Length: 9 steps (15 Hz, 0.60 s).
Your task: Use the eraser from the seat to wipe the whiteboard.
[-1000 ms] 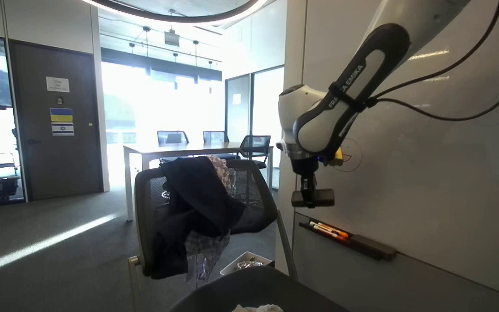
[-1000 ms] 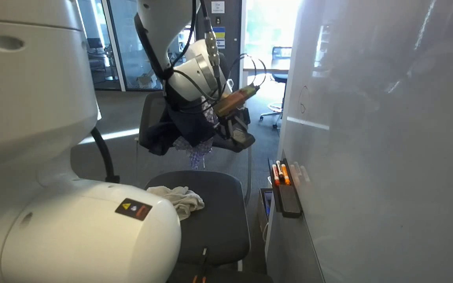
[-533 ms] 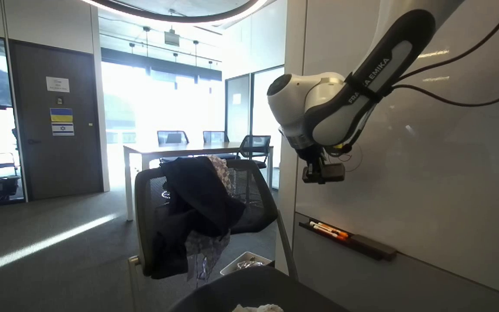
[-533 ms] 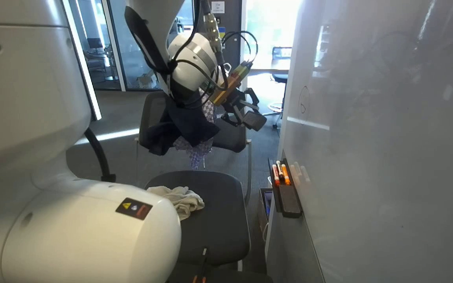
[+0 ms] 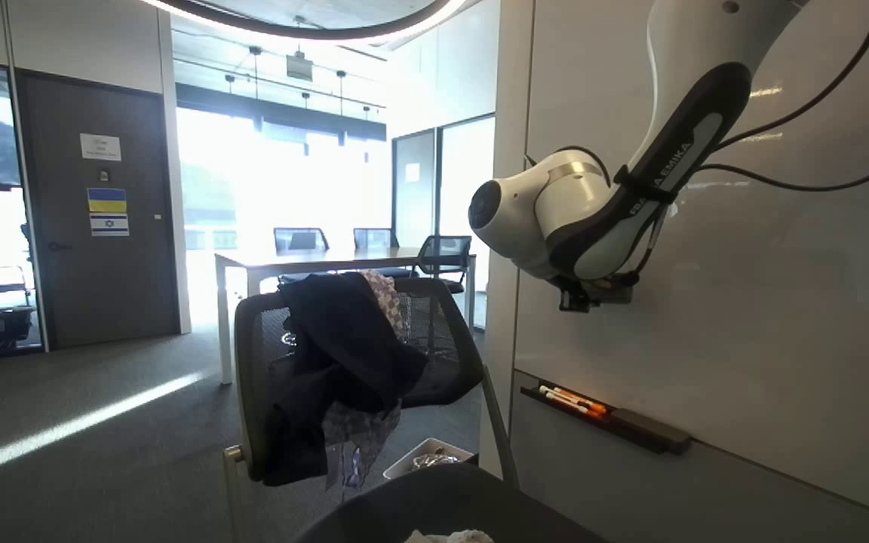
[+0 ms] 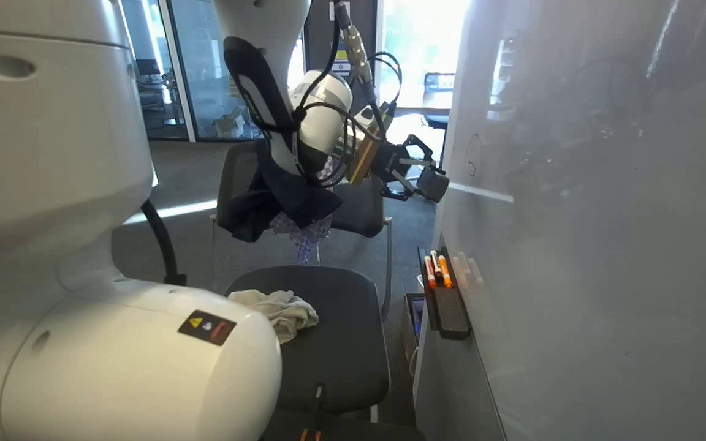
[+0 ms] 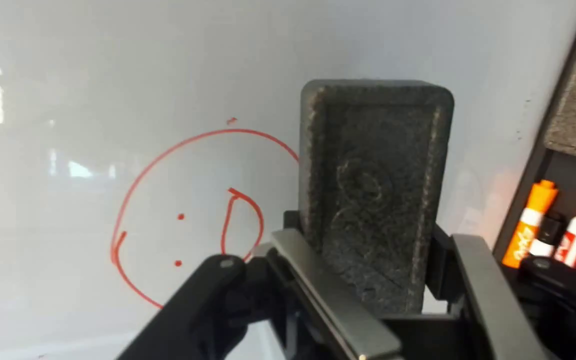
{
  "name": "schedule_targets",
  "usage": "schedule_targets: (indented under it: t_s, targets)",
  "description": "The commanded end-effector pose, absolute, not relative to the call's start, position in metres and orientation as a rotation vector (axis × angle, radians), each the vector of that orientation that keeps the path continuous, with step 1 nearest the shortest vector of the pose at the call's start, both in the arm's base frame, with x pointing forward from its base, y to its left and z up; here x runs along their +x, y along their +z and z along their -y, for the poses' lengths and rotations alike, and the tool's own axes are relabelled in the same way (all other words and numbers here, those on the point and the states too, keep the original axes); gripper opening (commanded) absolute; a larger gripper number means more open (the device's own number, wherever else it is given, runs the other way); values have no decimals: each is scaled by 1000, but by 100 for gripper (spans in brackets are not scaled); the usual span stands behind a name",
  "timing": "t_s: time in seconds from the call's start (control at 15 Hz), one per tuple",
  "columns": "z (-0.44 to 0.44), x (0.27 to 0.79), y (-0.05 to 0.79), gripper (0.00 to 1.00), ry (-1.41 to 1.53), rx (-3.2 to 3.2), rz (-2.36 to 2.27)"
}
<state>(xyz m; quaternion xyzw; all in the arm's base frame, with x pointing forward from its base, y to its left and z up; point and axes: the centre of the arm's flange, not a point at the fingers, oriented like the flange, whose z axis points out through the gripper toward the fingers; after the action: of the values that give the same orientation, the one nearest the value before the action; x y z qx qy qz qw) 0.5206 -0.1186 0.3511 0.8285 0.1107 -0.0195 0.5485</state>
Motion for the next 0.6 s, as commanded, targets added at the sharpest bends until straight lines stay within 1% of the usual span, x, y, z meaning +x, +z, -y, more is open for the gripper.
schedule_targets:
  t_s: [0.0, 0.4, 0.53]
  targets:
    - [138, 529, 346, 31, 27, 1786, -194]
    - [203, 530, 309, 31, 128, 1627, -164]
    - [212, 532, 309, 31, 162, 1604, -163]
